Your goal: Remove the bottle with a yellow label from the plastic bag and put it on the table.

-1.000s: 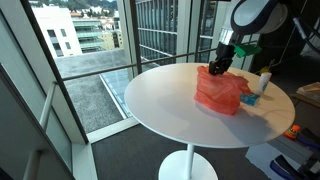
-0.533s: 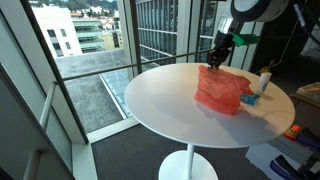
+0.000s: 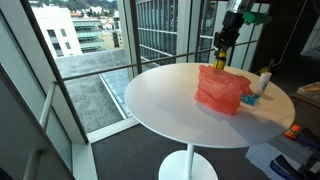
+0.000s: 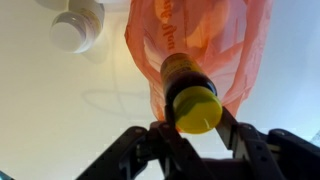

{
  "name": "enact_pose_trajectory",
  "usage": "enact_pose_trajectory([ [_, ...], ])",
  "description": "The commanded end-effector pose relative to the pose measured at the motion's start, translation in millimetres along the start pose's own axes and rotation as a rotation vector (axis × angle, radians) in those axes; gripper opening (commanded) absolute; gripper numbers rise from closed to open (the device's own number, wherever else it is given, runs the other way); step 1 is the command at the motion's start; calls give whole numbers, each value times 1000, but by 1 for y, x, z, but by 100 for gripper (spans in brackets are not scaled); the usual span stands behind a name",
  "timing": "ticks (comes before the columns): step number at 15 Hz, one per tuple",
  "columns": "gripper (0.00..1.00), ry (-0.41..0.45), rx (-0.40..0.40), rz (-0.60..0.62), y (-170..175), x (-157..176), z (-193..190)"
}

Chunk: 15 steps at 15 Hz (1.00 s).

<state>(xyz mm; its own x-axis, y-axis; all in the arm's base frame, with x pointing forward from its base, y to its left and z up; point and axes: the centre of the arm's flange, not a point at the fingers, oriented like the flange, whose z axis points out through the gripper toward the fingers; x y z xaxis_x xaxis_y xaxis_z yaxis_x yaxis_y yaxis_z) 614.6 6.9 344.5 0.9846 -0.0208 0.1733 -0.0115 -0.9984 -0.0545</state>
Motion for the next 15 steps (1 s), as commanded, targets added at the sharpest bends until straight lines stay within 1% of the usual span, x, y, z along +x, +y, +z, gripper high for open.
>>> enact_pose_trajectory([
  [1, 20, 23, 21, 26, 26, 4, -37],
  [4, 20, 57, 21, 67, 47, 4, -58],
  [8, 20, 84, 4, 129, 80, 4, -70],
  [11, 20, 89, -9, 177, 108, 0, -71],
  [15, 20, 87, -26, 247, 146, -6, -63],
])
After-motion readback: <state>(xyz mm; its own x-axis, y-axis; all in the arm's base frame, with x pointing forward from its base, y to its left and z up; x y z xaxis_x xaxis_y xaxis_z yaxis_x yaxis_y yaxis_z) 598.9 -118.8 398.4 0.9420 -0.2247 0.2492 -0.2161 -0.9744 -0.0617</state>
